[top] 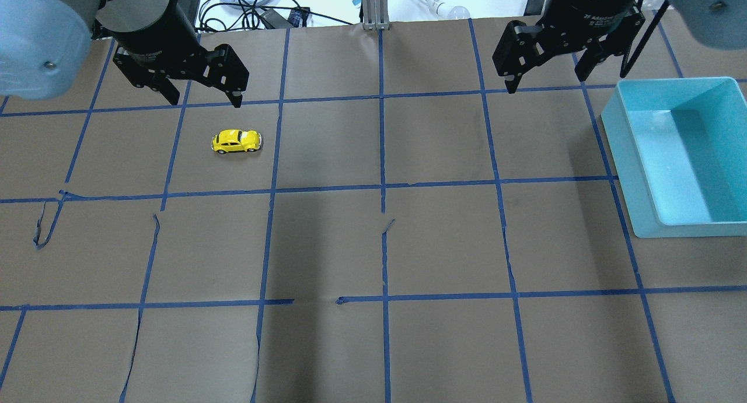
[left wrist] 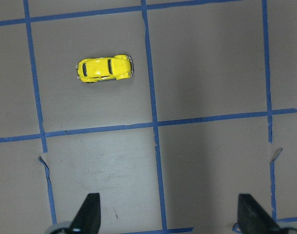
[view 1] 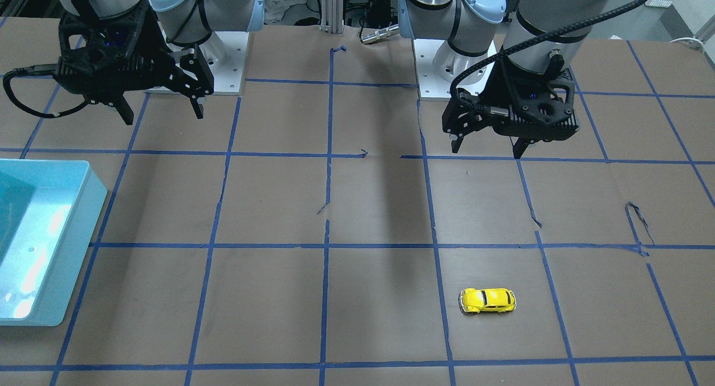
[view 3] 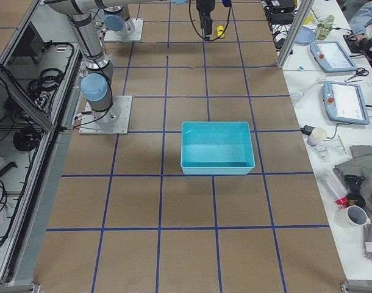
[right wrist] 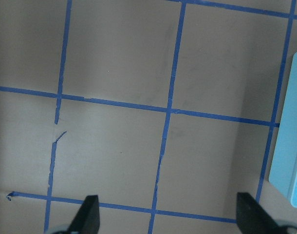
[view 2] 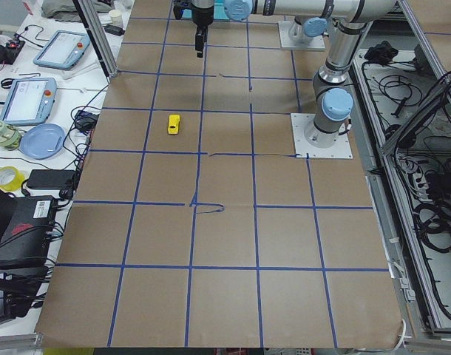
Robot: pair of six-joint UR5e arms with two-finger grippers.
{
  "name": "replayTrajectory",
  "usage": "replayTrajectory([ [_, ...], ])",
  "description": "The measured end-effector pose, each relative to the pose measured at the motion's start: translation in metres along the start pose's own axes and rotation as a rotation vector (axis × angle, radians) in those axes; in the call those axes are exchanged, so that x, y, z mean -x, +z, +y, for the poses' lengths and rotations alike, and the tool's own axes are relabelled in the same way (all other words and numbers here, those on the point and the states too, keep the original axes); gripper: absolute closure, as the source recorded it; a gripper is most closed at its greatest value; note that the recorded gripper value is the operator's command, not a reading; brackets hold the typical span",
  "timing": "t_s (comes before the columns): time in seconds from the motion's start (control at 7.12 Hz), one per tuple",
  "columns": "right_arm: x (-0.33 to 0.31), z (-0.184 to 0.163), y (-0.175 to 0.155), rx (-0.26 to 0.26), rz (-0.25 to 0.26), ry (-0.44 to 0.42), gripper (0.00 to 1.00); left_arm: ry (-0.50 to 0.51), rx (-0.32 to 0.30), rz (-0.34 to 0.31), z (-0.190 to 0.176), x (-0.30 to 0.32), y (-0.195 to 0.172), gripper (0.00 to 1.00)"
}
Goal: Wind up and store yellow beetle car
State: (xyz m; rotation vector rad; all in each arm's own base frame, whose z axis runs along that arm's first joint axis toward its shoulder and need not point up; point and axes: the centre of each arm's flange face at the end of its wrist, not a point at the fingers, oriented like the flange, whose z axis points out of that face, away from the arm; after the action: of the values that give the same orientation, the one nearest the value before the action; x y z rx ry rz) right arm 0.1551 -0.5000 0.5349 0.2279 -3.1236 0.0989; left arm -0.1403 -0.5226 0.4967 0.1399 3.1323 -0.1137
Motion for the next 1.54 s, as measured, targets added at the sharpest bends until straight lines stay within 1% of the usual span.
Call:
replayTrajectory([
  [0.7,0.001,0.001,0.002,0.003,-0.001,-0.002,0.00,0.001,0.011,0.002,-0.002,0.000,0.006,0.00],
  [1.12,-0.001,0.004,0.004,0.007,0.005,0.002,0.00,0.003,0.029,-0.002,-0.007,0.006,0.017,0.00],
  [1.54,-0.001,0.005,0.006,0.007,0.003,0.000,0.00,0.000,0.034,-0.002,-0.001,0.006,0.020,0.00],
])
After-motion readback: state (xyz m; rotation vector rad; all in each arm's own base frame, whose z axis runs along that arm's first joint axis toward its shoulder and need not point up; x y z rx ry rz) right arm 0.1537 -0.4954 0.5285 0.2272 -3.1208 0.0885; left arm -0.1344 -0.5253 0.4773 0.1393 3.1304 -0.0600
